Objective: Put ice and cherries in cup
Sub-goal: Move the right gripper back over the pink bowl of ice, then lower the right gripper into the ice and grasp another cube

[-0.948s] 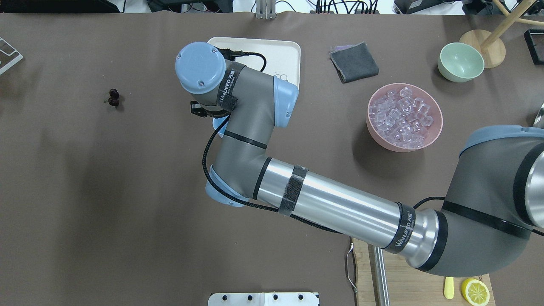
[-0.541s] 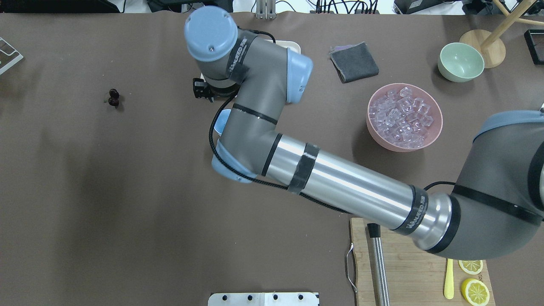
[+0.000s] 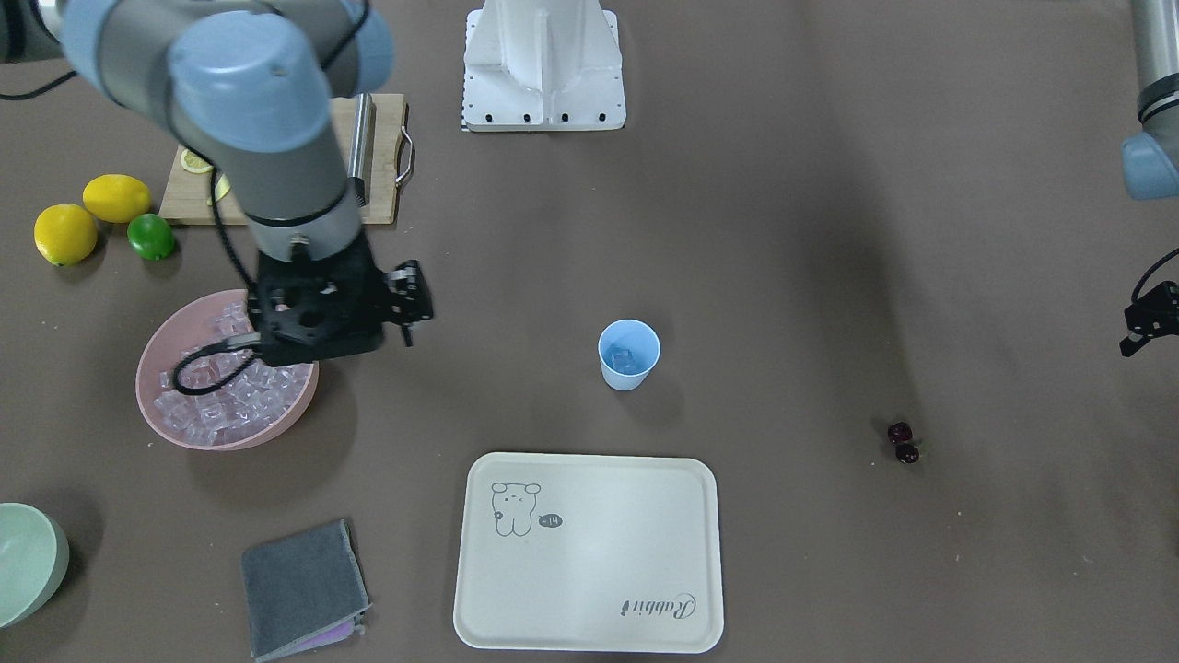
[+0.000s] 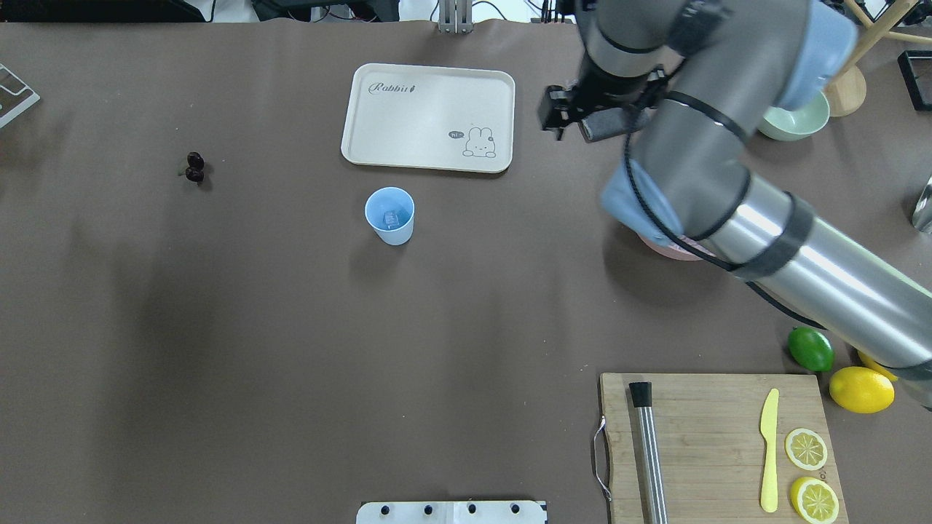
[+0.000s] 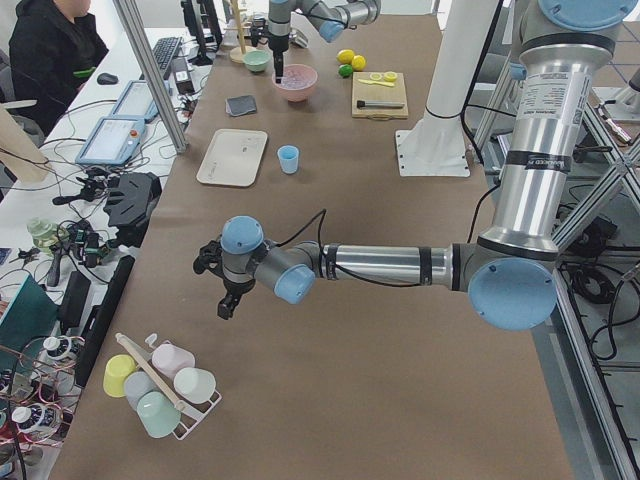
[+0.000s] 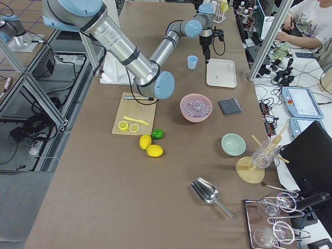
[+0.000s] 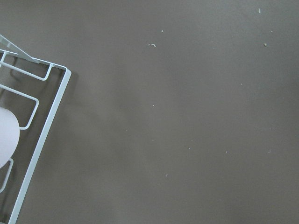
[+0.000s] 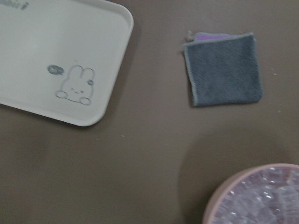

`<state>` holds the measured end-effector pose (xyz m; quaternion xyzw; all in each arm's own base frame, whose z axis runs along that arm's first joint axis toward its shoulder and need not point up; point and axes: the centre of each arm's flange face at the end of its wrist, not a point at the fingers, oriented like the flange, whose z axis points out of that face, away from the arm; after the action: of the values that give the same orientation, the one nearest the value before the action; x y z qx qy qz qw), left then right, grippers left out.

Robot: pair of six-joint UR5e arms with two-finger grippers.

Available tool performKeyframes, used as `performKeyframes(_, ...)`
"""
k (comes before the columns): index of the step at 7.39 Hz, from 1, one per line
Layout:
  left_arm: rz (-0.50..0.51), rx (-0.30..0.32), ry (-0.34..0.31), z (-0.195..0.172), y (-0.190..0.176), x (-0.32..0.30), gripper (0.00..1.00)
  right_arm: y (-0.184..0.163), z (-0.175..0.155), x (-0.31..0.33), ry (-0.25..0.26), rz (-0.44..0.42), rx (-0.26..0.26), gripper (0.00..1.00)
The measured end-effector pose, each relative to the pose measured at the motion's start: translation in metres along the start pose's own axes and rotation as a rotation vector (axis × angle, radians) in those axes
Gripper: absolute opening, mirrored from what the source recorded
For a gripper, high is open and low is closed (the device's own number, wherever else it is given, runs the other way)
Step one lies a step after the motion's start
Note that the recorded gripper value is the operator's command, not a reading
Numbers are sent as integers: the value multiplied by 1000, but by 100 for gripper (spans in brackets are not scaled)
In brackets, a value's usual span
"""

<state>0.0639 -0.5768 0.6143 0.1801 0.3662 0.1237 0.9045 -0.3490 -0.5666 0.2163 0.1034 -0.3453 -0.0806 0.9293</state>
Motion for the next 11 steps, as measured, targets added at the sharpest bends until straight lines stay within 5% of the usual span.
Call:
performKeyframes(2,0,6,1,-2,-5,2,97,45,27,84,14,-65,-59,99)
performKeyframes(6,2,14,2,-5,-8,5,97,83,110,138,-51,-79,-133,99)
performKeyframes(11,-12,22,4,-7,-14,8,97,99,122,133,-71,-82,-160,93)
